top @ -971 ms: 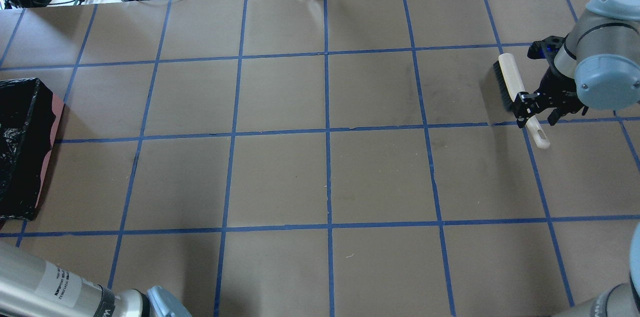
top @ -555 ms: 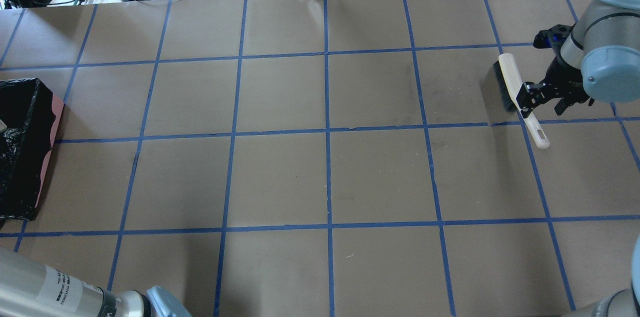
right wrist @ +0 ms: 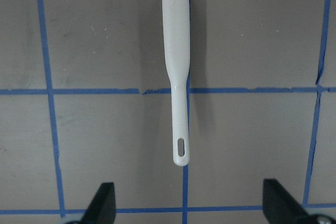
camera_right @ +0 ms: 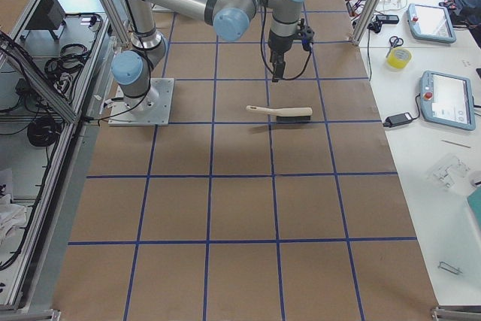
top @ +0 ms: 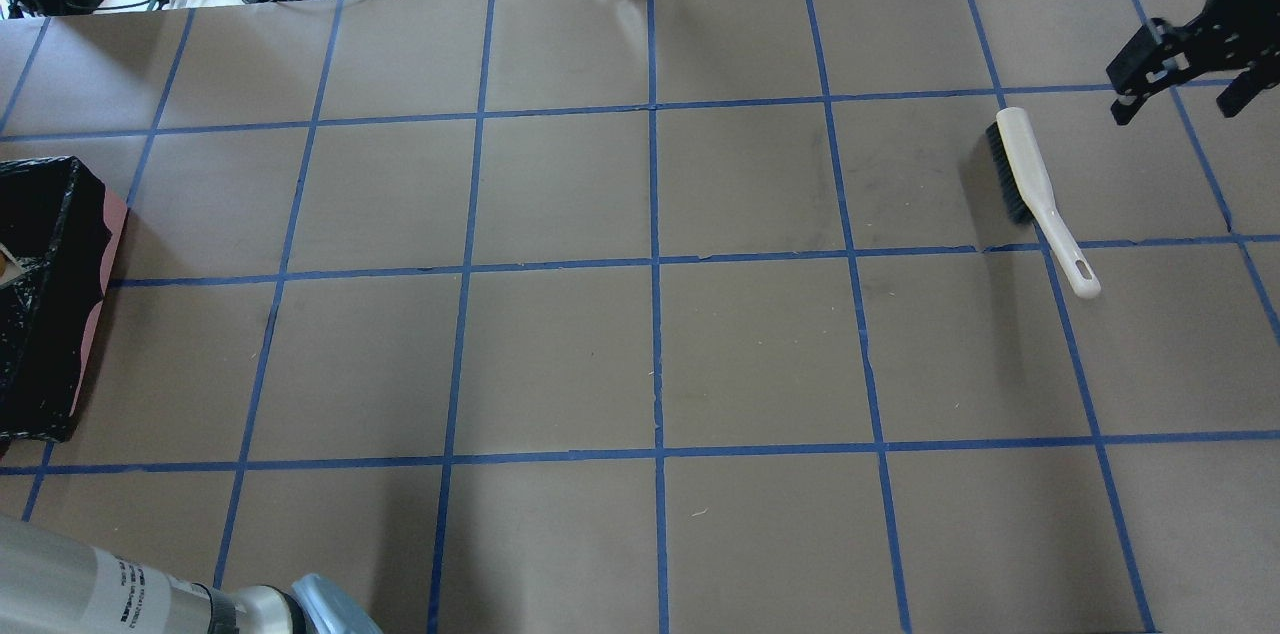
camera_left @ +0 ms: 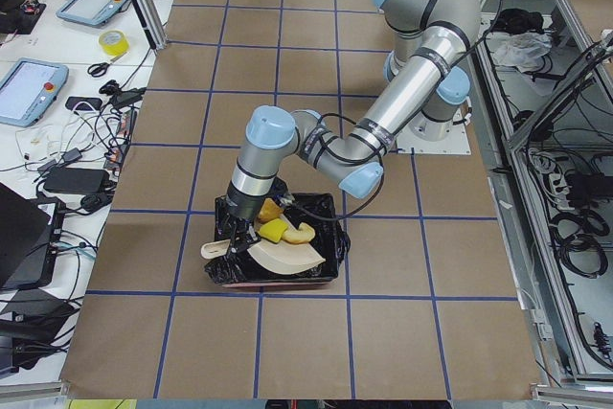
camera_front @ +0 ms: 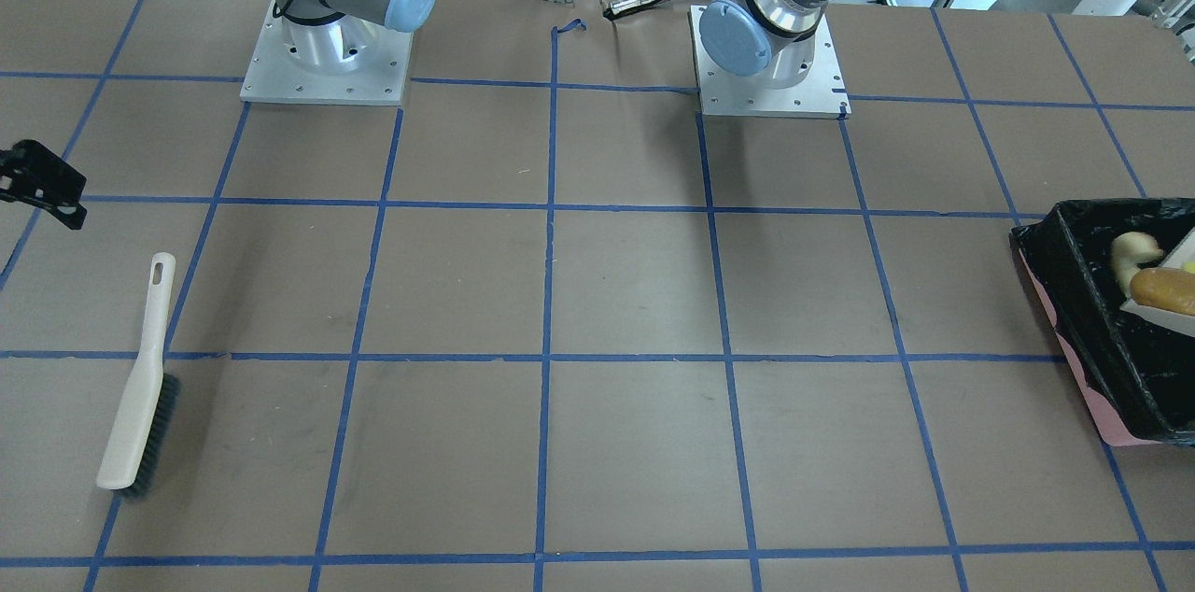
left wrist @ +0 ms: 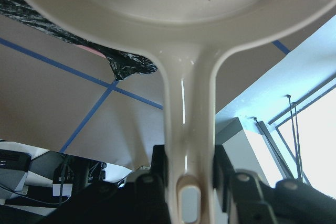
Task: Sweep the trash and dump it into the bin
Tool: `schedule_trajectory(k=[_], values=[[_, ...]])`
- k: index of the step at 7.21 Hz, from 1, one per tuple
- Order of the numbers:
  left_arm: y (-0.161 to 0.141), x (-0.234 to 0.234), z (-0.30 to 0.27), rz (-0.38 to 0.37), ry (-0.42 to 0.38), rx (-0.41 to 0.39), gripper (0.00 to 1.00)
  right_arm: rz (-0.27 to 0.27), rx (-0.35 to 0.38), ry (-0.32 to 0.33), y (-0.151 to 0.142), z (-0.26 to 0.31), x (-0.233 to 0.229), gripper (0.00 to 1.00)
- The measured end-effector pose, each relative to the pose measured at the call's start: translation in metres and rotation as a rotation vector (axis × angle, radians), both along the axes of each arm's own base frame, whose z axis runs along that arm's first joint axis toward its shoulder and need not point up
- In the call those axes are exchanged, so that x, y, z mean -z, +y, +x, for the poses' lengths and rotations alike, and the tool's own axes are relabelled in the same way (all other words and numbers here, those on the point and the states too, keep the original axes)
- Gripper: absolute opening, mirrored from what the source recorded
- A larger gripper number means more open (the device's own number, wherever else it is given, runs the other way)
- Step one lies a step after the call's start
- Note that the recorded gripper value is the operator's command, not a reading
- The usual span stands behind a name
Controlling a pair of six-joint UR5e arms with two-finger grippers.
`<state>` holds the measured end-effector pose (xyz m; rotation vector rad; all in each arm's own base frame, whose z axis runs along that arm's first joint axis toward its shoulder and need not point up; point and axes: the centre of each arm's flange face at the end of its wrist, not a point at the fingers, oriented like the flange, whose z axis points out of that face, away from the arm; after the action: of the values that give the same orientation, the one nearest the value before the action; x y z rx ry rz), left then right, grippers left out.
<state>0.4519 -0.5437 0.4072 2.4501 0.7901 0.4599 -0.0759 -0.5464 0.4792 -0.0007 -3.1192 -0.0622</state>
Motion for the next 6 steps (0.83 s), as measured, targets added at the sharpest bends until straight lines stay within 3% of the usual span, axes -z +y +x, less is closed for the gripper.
schedule_trajectory(k=[2,4,6], values=[[0.006,0.003,-0.008,-0.019,-0.031,0.028,0.0,-0.018,0.026,-0.034,0.001,0.062,-0.042,1.0],[0.006,0.0,-0.011,-0.028,-0.051,0.069,0.0,-0.022,-0.004,-0.047,0.01,0.155,-0.053,1.0],[0.006,-0.011,-0.012,-0.069,-0.103,0.096,0.0,-0.042,-0.021,-0.052,0.03,0.205,-0.065,0.98]])
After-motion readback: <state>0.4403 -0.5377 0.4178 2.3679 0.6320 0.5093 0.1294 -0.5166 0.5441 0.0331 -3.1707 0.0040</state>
